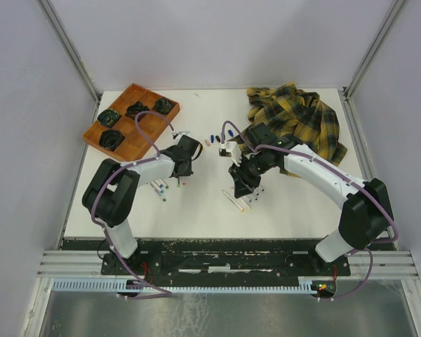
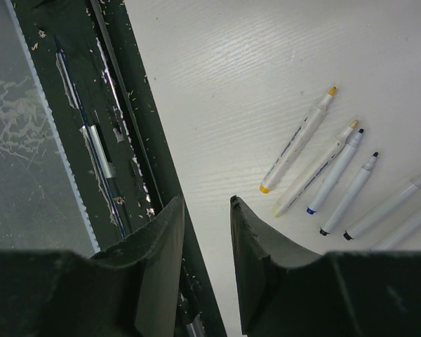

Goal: Open the pen caps
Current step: Pick up the pen from the center of the board.

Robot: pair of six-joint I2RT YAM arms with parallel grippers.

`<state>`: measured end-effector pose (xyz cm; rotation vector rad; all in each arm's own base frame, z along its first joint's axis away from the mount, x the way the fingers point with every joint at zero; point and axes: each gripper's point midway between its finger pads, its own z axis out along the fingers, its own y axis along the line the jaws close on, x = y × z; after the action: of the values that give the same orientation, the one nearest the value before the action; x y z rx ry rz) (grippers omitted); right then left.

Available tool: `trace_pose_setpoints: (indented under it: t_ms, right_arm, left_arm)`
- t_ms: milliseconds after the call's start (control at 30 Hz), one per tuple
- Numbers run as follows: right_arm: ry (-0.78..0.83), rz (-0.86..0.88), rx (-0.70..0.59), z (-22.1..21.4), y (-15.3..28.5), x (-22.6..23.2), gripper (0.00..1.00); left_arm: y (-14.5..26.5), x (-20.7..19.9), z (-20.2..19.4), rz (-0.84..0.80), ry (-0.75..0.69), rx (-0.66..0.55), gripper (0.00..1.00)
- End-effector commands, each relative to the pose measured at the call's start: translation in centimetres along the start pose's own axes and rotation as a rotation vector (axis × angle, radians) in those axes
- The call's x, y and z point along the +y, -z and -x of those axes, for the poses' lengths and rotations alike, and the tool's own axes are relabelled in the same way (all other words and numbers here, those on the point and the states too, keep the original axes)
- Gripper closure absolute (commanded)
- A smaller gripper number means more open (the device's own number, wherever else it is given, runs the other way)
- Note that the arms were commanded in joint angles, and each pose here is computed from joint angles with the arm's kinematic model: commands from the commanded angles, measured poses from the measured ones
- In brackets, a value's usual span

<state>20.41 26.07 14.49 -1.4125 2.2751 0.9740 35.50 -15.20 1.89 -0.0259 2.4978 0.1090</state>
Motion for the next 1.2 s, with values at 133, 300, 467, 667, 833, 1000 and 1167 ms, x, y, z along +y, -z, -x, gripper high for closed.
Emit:
trace_pose_setpoints:
  t_ms: [133, 300, 467, 667, 833, 1000, 1167]
  right_arm:
    - [0.048, 0.008, -0.063, 2.0, 1.2, 0.6, 0.6]
    - [0.048, 0.01, -0.064, 2.0, 1.2, 0.6, 0.6]
    - [0.048, 0.01, -0.066, 2.1, 1.2, 0.6, 0.6]
    - [0.048, 0.011, -0.071, 2.1, 1.3, 0.6, 0.6]
    - [0.04, 0.028, -0.079, 2.2, 1.2, 0.9, 0.6]
    - [0.017, 0.075, -0.14, 2.9, 1.3, 1.6, 0.6]
    - [-0.025, 0.141, -0.285, 4.5, 2.1, 2.4, 0.6]
  left_arm:
    - [-0.4, -0.4, 1.0, 0.011, 0.007, -0.025, 0.7]
    - [-0.8, -0.4, 0.6, 0.014, 0.001, -0.013, 0.71]
    - [-1.2, -0.5, 0.4, 0.016, -0.004, -0.001, 0.72]
    - [-1.5, -0.7, -0.3, 0.005, -0.007, 0.02, 0.83]
    - [-0.2, -1.0, 0.6, -0.031, 0.019, -0.009, 0.97]
    - [3.9, -2.3, 3.9, -0.166, 0.089, -0.142, 0.97]
    - [9.2, -4.2, 5.8, -0.39, 0.167, -0.295, 0.97]
